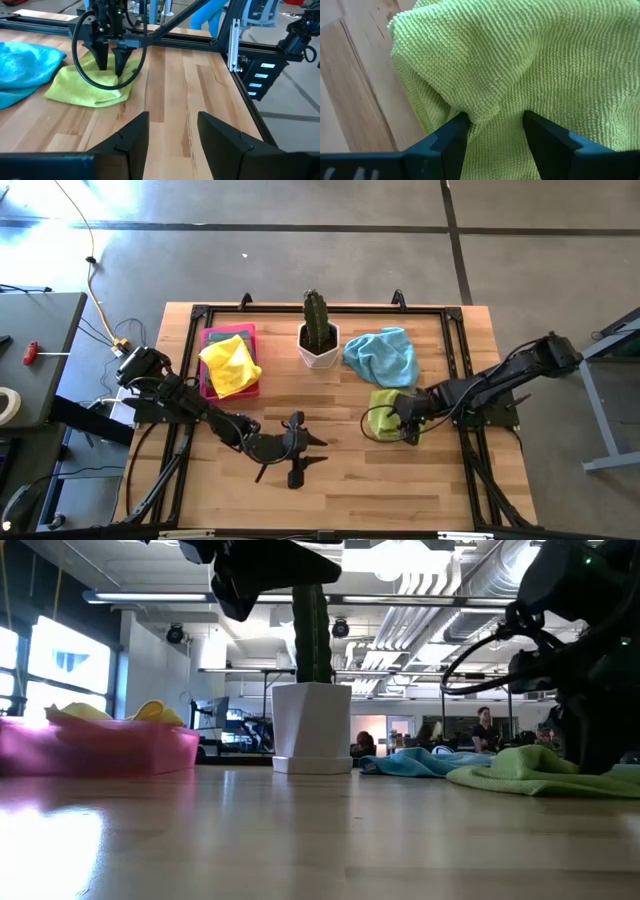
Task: Fold microfiber towels
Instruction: Fold the light green towel
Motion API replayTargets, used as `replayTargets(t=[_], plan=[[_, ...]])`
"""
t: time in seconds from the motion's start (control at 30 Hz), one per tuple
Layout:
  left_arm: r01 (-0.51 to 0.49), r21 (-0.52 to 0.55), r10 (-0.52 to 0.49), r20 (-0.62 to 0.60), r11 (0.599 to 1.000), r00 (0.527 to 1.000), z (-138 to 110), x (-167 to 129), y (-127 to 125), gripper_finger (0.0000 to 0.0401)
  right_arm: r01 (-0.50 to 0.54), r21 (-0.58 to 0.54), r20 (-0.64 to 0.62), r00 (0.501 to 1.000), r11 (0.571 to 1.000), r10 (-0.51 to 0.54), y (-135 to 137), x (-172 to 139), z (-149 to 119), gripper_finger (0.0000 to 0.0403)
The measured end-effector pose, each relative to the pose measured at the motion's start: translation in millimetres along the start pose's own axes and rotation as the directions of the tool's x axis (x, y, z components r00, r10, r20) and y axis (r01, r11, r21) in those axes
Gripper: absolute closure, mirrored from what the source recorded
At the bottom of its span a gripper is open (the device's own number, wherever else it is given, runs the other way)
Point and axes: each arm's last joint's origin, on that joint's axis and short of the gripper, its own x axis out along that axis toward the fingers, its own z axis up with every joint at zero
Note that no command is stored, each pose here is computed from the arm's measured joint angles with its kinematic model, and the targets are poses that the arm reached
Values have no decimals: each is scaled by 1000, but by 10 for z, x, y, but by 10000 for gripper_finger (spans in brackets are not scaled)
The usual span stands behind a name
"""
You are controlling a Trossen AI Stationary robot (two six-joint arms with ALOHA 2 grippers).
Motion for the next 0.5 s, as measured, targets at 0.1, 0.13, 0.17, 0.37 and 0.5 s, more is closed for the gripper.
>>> replayTargets(t=[0.1, 0.13, 0.17, 0.37, 0.5], plan=[[0, 0, 0, 0, 1000, 1000, 0, 0, 0, 244, -48, -20, 67, 997, 999, 50, 79, 18, 40, 215], [0, 0, 0, 0, 1000, 1000, 0, 0, 0, 244, -68, -26, 104, 992, 997, 70, 113, 25, 68, 215], [0, 0, 0, 0, 1000, 1000, 0, 0, 0, 244, -80, -33, 147, 986, 996, 84, 147, 32, 101, 215], [-4, 2, 4, -2, 1000, 1000, -2, -1, 2, 244, -79, -55, 493, 865, 995, 96, 328, 105, 389, 215], [-7, 7, 7, -12, 1000, 1000, -13, -1, 5, 244, -44, -152, 604, 787, 987, 128, 391, 121, 509, 215]])
